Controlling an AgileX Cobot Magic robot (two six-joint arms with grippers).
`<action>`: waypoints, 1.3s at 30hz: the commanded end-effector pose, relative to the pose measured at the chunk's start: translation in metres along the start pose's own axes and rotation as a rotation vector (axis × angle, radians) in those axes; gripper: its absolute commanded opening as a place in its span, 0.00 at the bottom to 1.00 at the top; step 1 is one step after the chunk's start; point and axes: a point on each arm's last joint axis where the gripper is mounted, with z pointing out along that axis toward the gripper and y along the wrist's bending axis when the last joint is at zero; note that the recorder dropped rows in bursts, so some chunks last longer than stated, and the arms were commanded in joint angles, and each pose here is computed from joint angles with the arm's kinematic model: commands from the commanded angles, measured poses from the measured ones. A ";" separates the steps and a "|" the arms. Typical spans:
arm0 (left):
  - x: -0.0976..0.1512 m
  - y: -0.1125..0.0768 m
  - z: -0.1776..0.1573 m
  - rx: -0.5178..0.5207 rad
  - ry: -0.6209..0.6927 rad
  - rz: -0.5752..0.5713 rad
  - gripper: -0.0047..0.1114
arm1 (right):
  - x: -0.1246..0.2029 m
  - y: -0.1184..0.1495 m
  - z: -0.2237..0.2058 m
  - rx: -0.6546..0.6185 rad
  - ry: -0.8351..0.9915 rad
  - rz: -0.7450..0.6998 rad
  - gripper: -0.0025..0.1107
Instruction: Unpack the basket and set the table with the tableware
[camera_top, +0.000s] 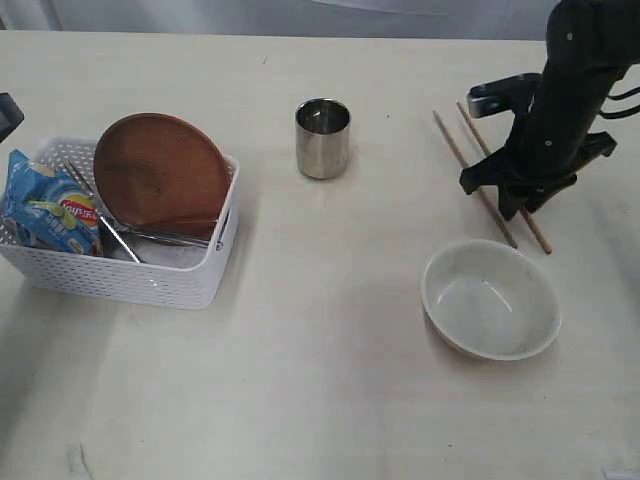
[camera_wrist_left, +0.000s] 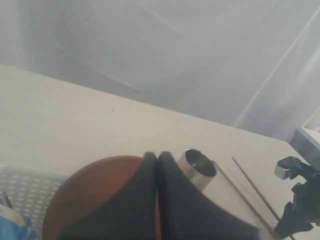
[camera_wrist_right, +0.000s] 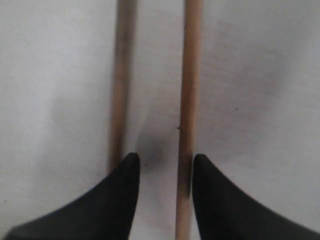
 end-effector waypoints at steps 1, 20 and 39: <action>0.000 0.000 0.000 -0.004 0.002 0.005 0.04 | 0.002 -0.001 0.008 0.000 0.034 0.005 0.41; 0.000 0.000 0.000 -0.004 0.002 0.005 0.04 | -0.029 0.011 -0.106 -0.236 -0.146 0.011 0.41; 0.001 0.001 0.000 -0.010 0.004 0.011 0.04 | -0.019 0.327 -0.138 -0.143 -0.276 -0.900 0.41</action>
